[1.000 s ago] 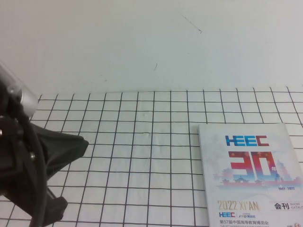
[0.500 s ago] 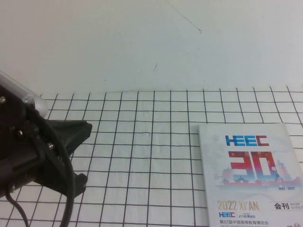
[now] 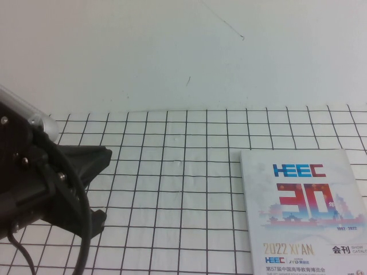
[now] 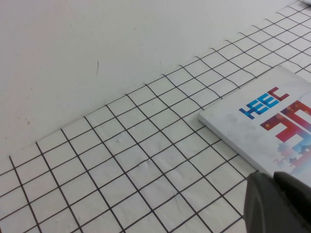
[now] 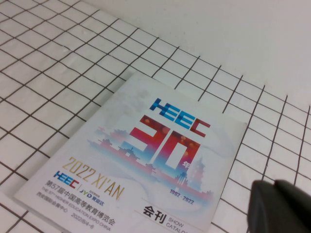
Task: Close book
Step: 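Close the open booklet and leave it lying on the table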
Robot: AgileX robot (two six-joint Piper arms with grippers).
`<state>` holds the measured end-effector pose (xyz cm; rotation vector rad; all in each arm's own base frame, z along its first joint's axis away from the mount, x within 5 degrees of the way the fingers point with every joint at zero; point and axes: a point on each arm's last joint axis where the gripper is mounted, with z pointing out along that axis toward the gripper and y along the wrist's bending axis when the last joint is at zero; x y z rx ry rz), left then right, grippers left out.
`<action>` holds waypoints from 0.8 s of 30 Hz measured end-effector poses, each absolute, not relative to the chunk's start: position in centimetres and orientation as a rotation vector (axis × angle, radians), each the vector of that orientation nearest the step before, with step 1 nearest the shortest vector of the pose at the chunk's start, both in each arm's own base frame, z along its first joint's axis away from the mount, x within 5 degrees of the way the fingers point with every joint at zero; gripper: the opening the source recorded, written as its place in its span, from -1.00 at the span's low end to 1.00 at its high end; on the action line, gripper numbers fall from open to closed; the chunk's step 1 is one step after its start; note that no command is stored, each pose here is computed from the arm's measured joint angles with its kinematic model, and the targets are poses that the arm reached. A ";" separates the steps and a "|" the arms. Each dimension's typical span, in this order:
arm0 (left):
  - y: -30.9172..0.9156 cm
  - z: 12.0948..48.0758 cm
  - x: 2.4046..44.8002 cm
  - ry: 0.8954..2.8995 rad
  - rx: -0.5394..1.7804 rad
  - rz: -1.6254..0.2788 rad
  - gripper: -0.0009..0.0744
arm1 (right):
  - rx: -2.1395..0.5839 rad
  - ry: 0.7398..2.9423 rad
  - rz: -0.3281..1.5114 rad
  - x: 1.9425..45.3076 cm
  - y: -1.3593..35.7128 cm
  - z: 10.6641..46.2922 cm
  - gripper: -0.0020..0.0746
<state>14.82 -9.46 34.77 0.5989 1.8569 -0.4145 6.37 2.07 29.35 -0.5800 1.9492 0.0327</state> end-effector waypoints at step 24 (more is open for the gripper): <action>-9.3 34.7 14.9 1.827 0.676 -0.335 -0.99 | -0.579 1.949 0.035 6.4 2.1 29.3 -0.95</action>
